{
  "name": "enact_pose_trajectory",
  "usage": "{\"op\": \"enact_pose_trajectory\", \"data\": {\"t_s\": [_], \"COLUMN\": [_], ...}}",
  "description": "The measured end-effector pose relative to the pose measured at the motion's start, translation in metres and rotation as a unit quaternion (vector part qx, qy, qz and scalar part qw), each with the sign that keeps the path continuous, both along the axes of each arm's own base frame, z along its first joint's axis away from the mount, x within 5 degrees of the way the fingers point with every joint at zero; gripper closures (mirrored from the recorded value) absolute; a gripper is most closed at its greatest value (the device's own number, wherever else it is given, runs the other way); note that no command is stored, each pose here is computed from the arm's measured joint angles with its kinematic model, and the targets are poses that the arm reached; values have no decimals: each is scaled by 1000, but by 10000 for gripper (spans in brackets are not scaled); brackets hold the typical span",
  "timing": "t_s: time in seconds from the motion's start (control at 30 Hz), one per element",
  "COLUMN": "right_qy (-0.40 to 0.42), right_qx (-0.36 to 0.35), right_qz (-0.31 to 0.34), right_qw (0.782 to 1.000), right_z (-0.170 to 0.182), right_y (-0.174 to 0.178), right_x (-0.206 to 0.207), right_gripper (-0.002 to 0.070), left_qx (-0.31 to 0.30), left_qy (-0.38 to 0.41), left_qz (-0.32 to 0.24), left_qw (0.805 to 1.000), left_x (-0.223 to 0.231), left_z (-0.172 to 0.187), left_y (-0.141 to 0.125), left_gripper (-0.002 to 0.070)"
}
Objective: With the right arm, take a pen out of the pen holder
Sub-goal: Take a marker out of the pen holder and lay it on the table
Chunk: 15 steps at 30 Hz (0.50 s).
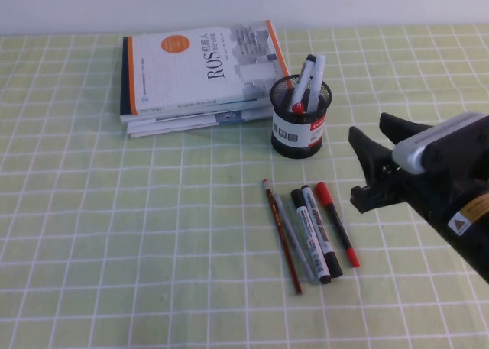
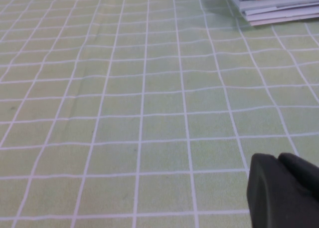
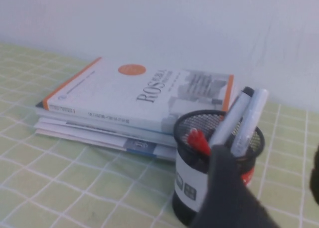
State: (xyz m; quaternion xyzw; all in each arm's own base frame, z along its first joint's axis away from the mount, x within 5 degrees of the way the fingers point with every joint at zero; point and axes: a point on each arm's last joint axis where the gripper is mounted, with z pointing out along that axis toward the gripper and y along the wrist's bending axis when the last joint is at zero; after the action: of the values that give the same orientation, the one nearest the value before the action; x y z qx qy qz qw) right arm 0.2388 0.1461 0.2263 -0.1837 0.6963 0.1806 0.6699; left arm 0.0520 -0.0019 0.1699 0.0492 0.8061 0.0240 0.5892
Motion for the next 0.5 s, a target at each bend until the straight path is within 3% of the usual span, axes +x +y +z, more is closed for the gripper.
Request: {"op": "enact_pose_trajectory", "data": {"t_s": [0.17, 0.5], "right_qy": [-46, -45], "right_qx": [12, -10], "right_qz": [21, 62], "right_qw": [999, 997], "right_z": [-24, -55], "right_y": [12, 42], "right_x": [13, 46], "right_gripper": [277, 260], "left_qx": [0, 0], "left_qy": [0, 0], "left_qz": [0, 0], "left_qw": [1000, 1000], "left_x": [0, 0], "left_z": [0, 0], "left_y": [0, 0], "left_gripper": [681, 681]}}
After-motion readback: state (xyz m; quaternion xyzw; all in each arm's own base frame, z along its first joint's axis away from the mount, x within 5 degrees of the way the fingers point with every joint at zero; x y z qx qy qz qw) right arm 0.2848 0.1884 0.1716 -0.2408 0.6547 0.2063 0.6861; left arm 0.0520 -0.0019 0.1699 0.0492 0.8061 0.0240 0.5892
